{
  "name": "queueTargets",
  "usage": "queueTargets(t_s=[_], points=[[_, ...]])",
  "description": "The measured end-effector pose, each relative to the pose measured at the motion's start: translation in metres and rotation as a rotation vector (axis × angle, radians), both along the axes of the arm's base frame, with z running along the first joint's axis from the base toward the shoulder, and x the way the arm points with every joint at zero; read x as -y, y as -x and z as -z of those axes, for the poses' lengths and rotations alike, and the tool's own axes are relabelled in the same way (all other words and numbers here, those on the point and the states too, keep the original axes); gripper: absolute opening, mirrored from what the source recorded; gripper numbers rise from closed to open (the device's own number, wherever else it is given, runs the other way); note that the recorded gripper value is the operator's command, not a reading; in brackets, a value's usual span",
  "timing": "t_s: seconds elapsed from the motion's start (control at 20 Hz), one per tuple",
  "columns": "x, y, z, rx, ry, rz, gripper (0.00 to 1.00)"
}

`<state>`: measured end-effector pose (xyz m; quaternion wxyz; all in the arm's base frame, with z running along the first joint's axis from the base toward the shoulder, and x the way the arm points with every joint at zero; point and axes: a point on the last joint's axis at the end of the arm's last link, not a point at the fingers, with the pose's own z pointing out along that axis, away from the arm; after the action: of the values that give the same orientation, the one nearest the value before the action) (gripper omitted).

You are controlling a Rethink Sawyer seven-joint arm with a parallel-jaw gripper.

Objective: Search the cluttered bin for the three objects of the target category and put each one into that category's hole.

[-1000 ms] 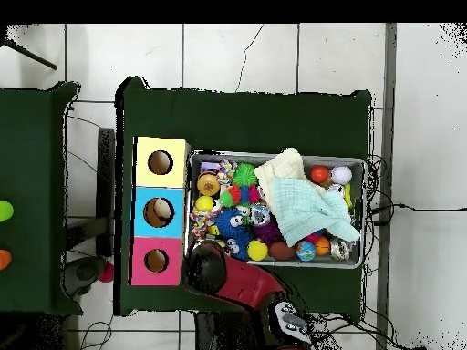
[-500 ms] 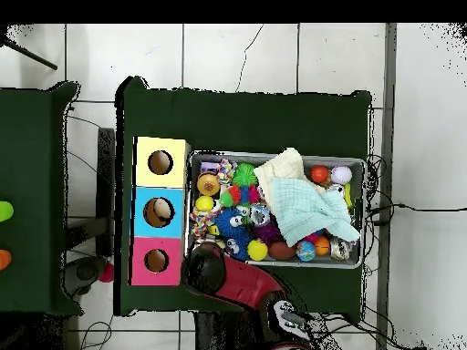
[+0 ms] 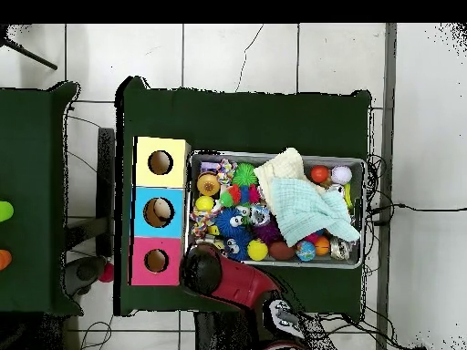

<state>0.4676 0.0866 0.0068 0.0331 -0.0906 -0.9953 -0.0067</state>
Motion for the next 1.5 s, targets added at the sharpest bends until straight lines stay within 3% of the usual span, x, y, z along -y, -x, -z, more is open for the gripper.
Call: queueTargets(t_s=[0.4,1.15,1.2,1.5], points=[[-0.003,0.007,0.005,-0.015,0.009,-0.009,1.00],[0.000,0.012,0.014,-0.017,0.079,-0.080,1.00],[0.001,0.013,0.014,-0.018,0.081,-0.086,0.00],[0.007,0.015,0.014,-0.018,0.094,-0.094,0.00]])
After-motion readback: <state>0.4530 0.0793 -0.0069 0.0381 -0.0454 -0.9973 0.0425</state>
